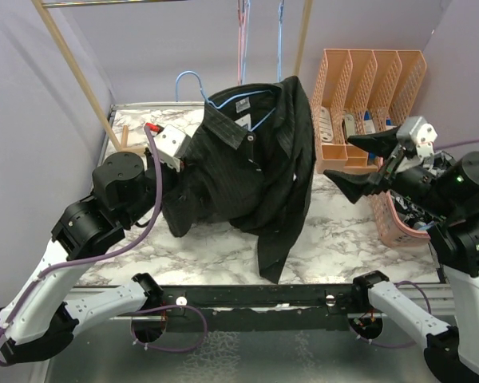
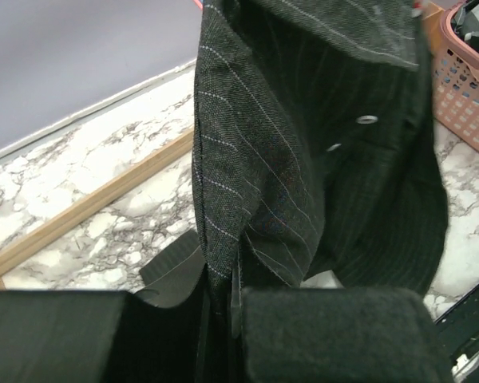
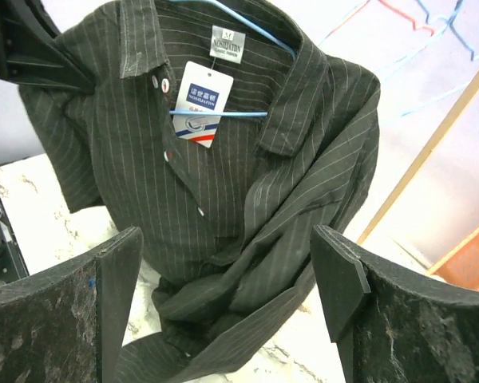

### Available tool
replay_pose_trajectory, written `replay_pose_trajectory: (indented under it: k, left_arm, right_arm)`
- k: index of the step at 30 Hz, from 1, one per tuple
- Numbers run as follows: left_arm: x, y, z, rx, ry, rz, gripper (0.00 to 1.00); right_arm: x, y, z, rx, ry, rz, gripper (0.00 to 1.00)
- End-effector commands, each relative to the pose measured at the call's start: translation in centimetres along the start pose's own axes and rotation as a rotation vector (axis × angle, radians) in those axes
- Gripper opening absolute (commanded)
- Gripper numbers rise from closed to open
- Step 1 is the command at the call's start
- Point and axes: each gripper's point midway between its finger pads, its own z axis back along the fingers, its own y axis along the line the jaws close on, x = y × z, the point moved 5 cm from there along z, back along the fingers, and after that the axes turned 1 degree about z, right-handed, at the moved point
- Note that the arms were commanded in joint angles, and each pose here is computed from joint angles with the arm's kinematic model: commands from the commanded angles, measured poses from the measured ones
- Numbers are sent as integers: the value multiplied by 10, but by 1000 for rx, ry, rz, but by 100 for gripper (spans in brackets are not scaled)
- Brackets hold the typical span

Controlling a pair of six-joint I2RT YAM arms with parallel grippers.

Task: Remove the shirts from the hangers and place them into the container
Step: Remove the shirt from the hanger.

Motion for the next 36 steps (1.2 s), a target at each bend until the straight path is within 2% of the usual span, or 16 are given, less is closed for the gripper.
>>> replay_pose_trajectory:
  k: [1, 11, 18, 20, 21, 24, 25, 26, 29, 32, 36]
  left_arm:
    - [22, -2, 11, -17, -69, 89, 0]
    - [37, -39, 30, -299, -75, 184, 0]
    - [36, -43, 45, -348, -68, 218, 0]
    - [35, -43, 49, -353, -73, 224, 0]
    - [35, -43, 51, -354, -76, 228, 0]
    - [34, -40, 57, -345, -81, 239, 0]
    - [33, -40, 59, -344, -80, 241, 0]
    - [33, -39, 60, -343, -82, 242, 0]
    - [30, -39, 63, -342, -82, 245, 0]
    - [27, -39, 64, -346, -80, 247, 0]
    - [19, -36, 65, -326, -61, 232, 0]
  right_arm:
    - [-17, -8, -24, 31, 22, -74, 84]
    - [-72, -27, -74, 103, 106, -154, 82]
    - [-80, -45, -93, 54, 92, -126, 82]
    - [-86, -53, -99, 23, 110, -132, 79]
    - [-87, -54, -101, 18, 114, -131, 74]
    - [-92, -56, -100, 6, 126, -133, 38]
    - [-92, -55, -99, 0, 128, -133, 30]
    - [-94, -55, -97, -12, 130, -132, 27]
    - [-96, -51, -90, -23, 115, -127, 30]
    - [-98, -49, -87, -27, 117, -124, 2]
    - [-86, -59, -78, -128, 121, -99, 1]
